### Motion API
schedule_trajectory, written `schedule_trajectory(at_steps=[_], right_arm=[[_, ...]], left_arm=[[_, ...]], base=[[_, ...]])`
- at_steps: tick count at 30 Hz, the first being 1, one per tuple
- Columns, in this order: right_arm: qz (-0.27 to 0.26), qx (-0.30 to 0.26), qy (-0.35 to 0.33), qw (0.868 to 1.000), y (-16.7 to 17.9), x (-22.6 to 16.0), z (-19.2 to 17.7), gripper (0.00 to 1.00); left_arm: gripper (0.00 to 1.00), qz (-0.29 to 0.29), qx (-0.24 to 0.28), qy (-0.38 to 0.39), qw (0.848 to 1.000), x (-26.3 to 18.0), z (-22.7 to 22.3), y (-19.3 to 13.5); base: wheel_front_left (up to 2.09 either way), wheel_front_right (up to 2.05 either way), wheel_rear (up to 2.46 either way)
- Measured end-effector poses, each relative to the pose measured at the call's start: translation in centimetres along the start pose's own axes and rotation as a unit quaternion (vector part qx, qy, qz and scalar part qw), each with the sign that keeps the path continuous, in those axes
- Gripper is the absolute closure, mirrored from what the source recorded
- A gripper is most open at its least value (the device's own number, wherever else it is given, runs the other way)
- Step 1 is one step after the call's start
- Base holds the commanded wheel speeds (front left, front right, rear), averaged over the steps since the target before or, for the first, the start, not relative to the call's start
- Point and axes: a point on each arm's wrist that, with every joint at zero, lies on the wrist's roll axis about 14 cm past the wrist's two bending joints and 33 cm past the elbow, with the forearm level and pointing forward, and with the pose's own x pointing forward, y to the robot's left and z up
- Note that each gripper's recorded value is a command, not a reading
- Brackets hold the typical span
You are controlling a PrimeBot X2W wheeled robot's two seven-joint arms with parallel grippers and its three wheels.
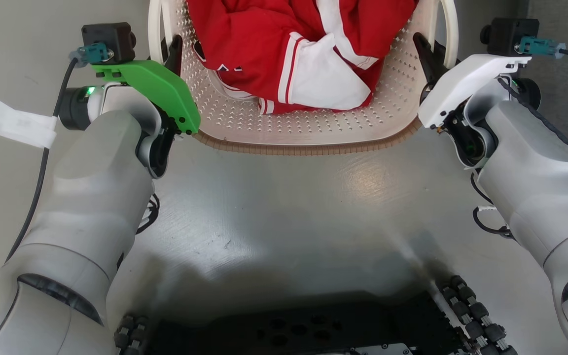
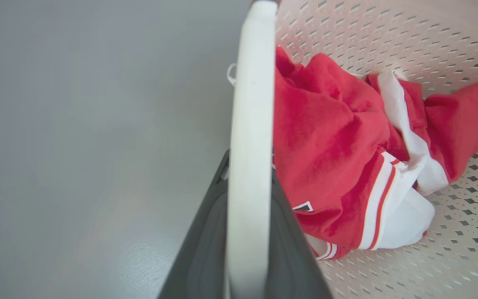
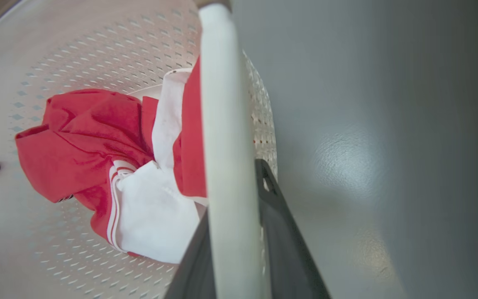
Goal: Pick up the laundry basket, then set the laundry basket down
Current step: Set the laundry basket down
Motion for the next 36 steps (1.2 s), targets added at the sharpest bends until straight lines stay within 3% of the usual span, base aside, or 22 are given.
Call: schedule_trajectory(at_steps=[6,7,8,9,10,11,24,36], right_arm=[[0.001,-0.002,0.003,1.000,-0.1,0.3,-0.4,1.00],[0.001,-0.002,0.003,1.000,-0.1,0.3,-0.4,0.94],[0.000,-0.001,0.004,1.000,-0.1,0.3,-0.5,0.63],[-0.001,0.000,0.004,1.000,-0.2,0.3,-0.5,0.28],[-0.001,0.001,0.003,1.000,-0.2,0.4,-0.5,0.00],[0.002,0.000,0.000,1.000,-0.1,0.4,-0.3,0.00],[-0.002,0.000,-0.009,1.000,-0.2,0.4,0.4,0.00],[-0.004,-0.006,-0.044,0.999,0.7,-1.2,3.3,0.00]], left_arm=[[1.00,0.002,0.001,-0.003,1.000,0.1,-0.2,0.3],[1.00,0.002,0.001,-0.003,1.000,0.1,-0.2,0.3],[0.87,0.001,0.001,-0.004,1.000,0.1,-0.1,0.3],[0.58,0.001,0.002,-0.004,1.000,0.1,-0.1,0.3],[0.26,0.001,0.002,-0.004,1.000,0.1,-0.1,0.3],[0.00,0.002,0.002,-0.004,1.000,0.1,-0.1,0.4],[0.00,0.011,0.009,-0.003,1.000,-0.2,0.1,1.0],[0.00,0.005,0.023,-0.025,0.999,-1.8,2.1,-0.2]], base=[[0.00,0.00,0.00],[0.00,0.00,0.00],[0.00,0.00,0.00],[0.00,0.00,0.00],[0.00,0.00,0.00],[0.00,0.00,0.00],[0.00,0.00,0.00],[0.00,0.00,0.00]])
